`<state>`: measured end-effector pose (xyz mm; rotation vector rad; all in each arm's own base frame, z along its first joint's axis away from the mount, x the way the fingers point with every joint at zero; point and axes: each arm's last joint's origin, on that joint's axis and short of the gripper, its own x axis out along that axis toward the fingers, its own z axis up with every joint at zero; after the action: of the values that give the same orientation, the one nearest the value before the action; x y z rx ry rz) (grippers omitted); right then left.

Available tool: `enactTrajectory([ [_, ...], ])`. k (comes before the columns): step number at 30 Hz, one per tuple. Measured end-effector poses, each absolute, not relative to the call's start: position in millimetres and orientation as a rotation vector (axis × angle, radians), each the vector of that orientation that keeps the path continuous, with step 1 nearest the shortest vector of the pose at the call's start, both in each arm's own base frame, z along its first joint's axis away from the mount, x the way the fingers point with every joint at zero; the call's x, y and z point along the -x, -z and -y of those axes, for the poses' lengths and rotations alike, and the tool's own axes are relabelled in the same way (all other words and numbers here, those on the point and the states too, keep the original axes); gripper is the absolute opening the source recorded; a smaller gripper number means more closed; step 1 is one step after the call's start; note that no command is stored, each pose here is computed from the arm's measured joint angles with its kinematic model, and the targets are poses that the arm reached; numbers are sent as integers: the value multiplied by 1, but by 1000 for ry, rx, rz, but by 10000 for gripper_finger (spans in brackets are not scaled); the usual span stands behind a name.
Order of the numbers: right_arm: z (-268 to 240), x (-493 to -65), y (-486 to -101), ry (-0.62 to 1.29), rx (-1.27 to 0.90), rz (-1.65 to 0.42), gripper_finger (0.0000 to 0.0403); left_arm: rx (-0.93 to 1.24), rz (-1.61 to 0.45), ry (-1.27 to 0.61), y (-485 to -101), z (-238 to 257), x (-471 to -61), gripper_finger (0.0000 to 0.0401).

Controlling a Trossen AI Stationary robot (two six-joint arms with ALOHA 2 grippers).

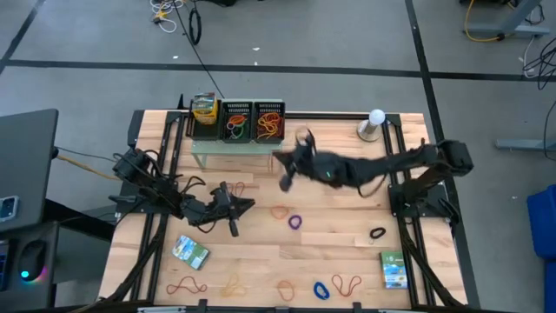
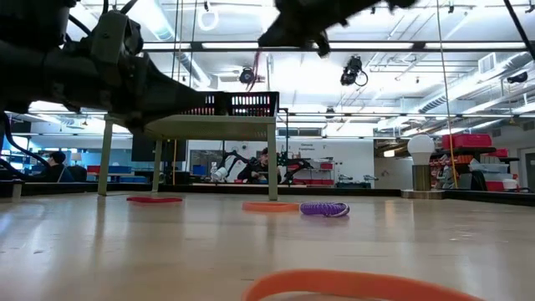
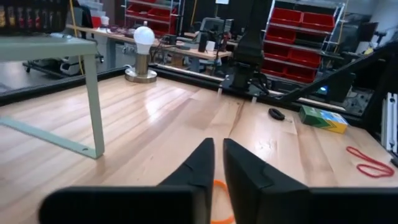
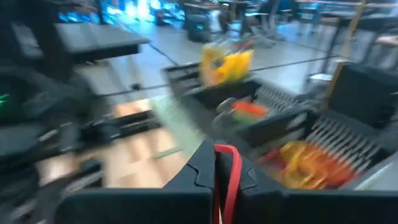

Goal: Pick & Place Office Desk Supplies
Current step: Put the red rubber band into the right black bin on the shelf

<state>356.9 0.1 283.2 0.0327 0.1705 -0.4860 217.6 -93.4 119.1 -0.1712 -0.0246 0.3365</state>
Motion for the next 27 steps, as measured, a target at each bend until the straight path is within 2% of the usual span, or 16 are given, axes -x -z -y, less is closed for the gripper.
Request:
enactTrajectory([
  [3,28,-370,-311,559,16,-208,1,156,22,-321,-119,94,-218,9],
  [8,74,-385,-328,659,48,-301,3,153,21,-319,-119,94,-218,11],
  [18,137,-408,-288,685,-68,-467,8,147,19,-315,-119,94,-218,11],
  [22,146,-410,-277,705,-77,-494,44,147,18,-315,-119,94,-218,10],
  [27,146,-412,-275,702,-76,-483,118,143,17,-315,-119,94,-218,11],
])
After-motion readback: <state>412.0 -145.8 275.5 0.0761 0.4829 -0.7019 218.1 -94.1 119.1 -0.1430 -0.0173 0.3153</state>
